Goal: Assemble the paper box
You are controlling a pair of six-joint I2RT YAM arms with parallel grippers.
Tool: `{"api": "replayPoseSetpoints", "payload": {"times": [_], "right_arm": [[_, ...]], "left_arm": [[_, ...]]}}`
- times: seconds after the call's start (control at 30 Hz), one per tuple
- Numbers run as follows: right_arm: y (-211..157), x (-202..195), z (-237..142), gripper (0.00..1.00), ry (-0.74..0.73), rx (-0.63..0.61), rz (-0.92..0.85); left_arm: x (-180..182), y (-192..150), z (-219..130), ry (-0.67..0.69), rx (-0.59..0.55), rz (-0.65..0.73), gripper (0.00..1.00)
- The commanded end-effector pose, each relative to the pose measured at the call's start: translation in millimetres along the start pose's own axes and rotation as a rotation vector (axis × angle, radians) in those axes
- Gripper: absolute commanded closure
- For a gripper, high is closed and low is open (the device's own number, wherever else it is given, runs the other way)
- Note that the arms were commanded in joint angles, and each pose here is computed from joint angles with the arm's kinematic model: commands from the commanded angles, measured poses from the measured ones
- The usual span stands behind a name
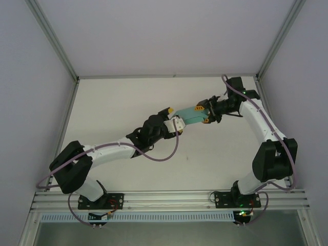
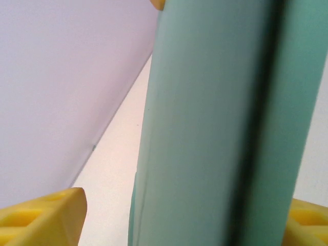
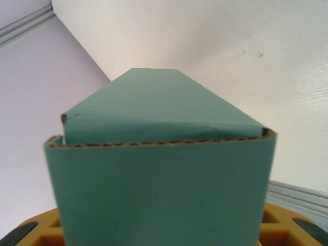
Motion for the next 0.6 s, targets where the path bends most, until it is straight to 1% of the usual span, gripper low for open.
{"api": "replayPoseSetpoints", "payload": {"times": [0.0,0.07,0.17,0.23,0.3,0.37,0.43,0.47,0.53,0.57], "right_arm": [[-9,-2,3,0.62,-0.014,0.062,-0.006],[-9,-4,5,0.62,-0.023,0.071,-0.005],[-8,-5,8,0.61,-0.01,0.082,0.001],[-7,-6,9,0.57,-0.014,0.088,0.006],[-7,-5,9,0.55,-0.016,0.087,-0.005],[-5,-4,8,0.52,-0.017,0.064,-0.026],[-2,-3,7,0.51,-0.017,0.042,-0.047],[-1,-3,6,0.47,-0.02,0.036,-0.053],[0,-3,6,0.42,-0.027,0.029,-0.063],[1,-3,5,0.37,-0.033,0.021,-0.074]], "left_arm": [[14,26,-5,-0.019,-0.087,-0.05,0.35],[14,25,-5,-0.026,-0.089,-0.06,0.42],[14,25,-3,-0.034,-0.092,-0.064,0.47],[14,23,-2,-0.034,-0.083,-0.062,0.5],[15,21,-3,-0.03,-0.071,-0.058,0.56],[13,19,-5,-0.043,-0.066,-0.056,0.61],[9,17,-8,-0.067,-0.061,-0.059,0.64],[8,18,-11,-0.076,-0.064,-0.064,0.65],[5,16,-14,-0.096,-0.057,-0.065,0.68],[5,15,-16,-0.105,-0.048,-0.062,0.68]]}}
Point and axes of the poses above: each hand's point on the last joint's axis, 136 mm out from that joint toward the fingers, its own z axis out along the fingers, its own x axis along the line the jaws close on, y = z × x, the point moved 1 cm from there along -z, back along the fingers, and after that the axes turned 7 degrees about z, right-handed, at the moved point
